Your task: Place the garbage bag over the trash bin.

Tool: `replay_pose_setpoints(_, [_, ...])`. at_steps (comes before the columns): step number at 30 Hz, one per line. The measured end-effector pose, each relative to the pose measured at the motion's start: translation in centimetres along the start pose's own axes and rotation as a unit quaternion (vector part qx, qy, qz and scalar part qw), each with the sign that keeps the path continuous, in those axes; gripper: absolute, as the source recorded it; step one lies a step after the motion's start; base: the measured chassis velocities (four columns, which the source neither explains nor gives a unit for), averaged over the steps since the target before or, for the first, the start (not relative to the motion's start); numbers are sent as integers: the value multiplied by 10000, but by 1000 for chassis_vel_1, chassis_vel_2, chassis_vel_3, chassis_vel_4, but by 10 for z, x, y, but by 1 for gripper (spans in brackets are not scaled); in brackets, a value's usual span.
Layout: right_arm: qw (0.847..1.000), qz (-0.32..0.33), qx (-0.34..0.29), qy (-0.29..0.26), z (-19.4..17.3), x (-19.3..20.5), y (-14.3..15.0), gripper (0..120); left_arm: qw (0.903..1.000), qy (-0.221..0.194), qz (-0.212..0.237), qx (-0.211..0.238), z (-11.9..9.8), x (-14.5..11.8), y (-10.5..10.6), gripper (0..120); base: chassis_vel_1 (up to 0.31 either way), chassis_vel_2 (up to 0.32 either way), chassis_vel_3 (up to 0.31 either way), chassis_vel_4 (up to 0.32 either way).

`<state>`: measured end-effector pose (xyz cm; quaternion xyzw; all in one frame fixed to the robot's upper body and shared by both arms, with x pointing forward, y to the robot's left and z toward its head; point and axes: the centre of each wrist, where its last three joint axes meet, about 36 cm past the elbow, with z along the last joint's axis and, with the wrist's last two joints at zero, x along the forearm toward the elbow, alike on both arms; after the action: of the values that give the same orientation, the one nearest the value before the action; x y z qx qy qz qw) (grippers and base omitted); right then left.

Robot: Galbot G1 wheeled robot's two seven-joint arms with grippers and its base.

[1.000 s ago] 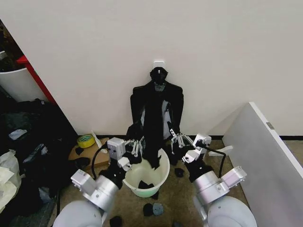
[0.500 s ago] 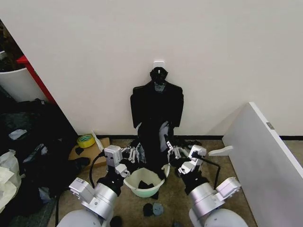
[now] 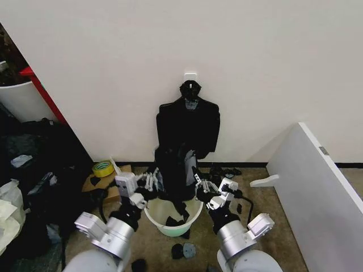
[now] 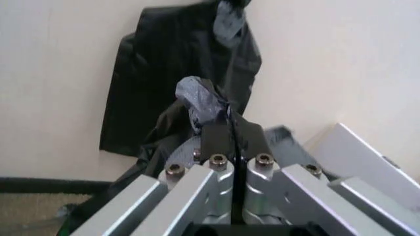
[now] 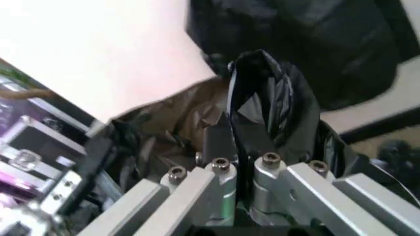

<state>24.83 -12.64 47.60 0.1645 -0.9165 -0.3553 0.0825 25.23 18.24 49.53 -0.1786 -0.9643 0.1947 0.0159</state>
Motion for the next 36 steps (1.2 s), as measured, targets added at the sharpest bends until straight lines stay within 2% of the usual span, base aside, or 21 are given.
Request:
replay_pose_setpoints(6, [9985, 521, 105, 161, 31, -1, -28, 0, 9991, 190, -391, 6, 34, -16, 18, 0, 0, 0, 0, 0])
replay_pose_setpoints(11, [9925, 1101, 370, 393, 46, 3, -37, 0, 9965, 456, -699, -12, 53, -5, 23, 0, 0, 0, 0, 0])
replay_pose_setpoints(23, [9761, 1654, 992, 999, 64, 22, -44, 0, 9893, 852, -1185, -86, 63, 39, 23, 0, 0, 0, 0, 0])
replay_pose_setpoints(31, [9682, 1868, 1224, 1128, 70, 22, -48, 0, 9851, 1064, -1355, -10, 66, 57, 22, 0, 0, 0, 0, 0])
replay_pose_setpoints(34, [9629, 1943, 1378, 1266, 73, 25, -50, 0, 9822, 1202, -1443, 7, 72, 64, 23, 0, 0, 0, 0, 0])
replay_pose_setpoints(36, [9596, 1974, 1466, 1366, 77, 26, -53, 0, 9786, 1354, -1546, -56, 78, 70, 32, 0, 0, 0, 0, 0])
